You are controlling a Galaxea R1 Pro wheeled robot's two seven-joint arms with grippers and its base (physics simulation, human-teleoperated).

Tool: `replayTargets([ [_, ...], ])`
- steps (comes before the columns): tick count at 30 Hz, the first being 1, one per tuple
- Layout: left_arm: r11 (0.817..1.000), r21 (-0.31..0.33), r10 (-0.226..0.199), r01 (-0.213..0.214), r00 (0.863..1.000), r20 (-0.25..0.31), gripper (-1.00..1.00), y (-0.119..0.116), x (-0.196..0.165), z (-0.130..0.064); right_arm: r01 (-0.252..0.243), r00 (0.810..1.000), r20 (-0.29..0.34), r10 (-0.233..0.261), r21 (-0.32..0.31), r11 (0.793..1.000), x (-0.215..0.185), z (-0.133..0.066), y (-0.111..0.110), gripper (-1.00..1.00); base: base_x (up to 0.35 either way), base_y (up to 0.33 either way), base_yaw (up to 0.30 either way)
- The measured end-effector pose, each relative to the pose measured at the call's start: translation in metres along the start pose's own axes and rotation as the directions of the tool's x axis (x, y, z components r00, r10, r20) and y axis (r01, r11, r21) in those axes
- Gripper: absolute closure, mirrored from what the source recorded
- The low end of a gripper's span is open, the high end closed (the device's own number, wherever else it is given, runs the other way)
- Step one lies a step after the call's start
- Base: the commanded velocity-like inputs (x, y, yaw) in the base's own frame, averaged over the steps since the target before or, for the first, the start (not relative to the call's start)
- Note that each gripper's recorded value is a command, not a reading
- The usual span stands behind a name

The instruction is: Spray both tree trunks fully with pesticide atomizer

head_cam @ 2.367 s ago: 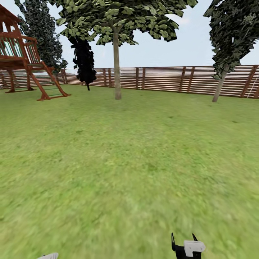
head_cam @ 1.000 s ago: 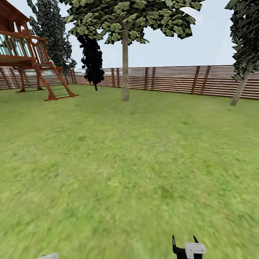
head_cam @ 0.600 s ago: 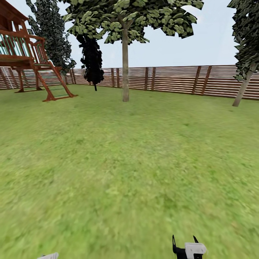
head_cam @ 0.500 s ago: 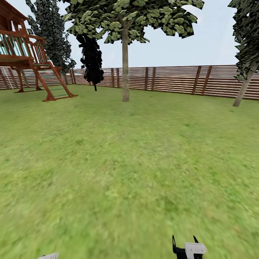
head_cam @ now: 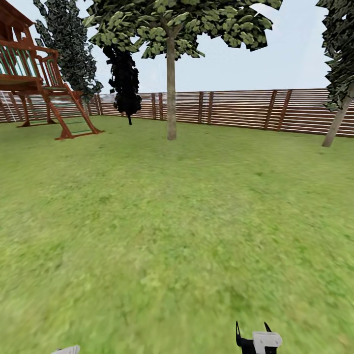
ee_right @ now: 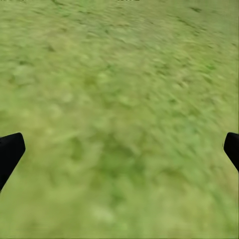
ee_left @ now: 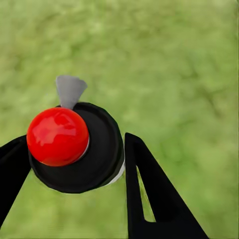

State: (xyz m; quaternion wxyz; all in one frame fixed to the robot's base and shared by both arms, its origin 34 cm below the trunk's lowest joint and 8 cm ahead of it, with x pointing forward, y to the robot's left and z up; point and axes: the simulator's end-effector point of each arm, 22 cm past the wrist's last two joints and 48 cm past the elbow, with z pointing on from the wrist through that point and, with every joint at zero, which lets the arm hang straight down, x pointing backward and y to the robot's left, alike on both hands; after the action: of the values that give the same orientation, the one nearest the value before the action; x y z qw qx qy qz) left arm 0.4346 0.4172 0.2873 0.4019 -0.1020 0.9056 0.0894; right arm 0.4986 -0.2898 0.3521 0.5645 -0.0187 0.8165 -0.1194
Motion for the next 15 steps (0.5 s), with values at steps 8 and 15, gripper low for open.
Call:
replayTargets([
  [8,1.000,0.000,0.000,0.000,1.000,0.000,1.00,0.0000,-0.0001,0.0000,0.002,1.000,0.000,-0.002,0.001,1.000,0.0001,0.0004,-0.0015,-1.00,0.332,0.000,0.000],
  [15,1.000,0.000,0.000,0.000,1.000,0.001,1.00,0.0000,-0.0004,0.0001,0.002,1.000,0.000,-0.002,0.000,1.000,0.0001,0.0003,-0.0014,-1.00,0.332,0.000,0.000],
])
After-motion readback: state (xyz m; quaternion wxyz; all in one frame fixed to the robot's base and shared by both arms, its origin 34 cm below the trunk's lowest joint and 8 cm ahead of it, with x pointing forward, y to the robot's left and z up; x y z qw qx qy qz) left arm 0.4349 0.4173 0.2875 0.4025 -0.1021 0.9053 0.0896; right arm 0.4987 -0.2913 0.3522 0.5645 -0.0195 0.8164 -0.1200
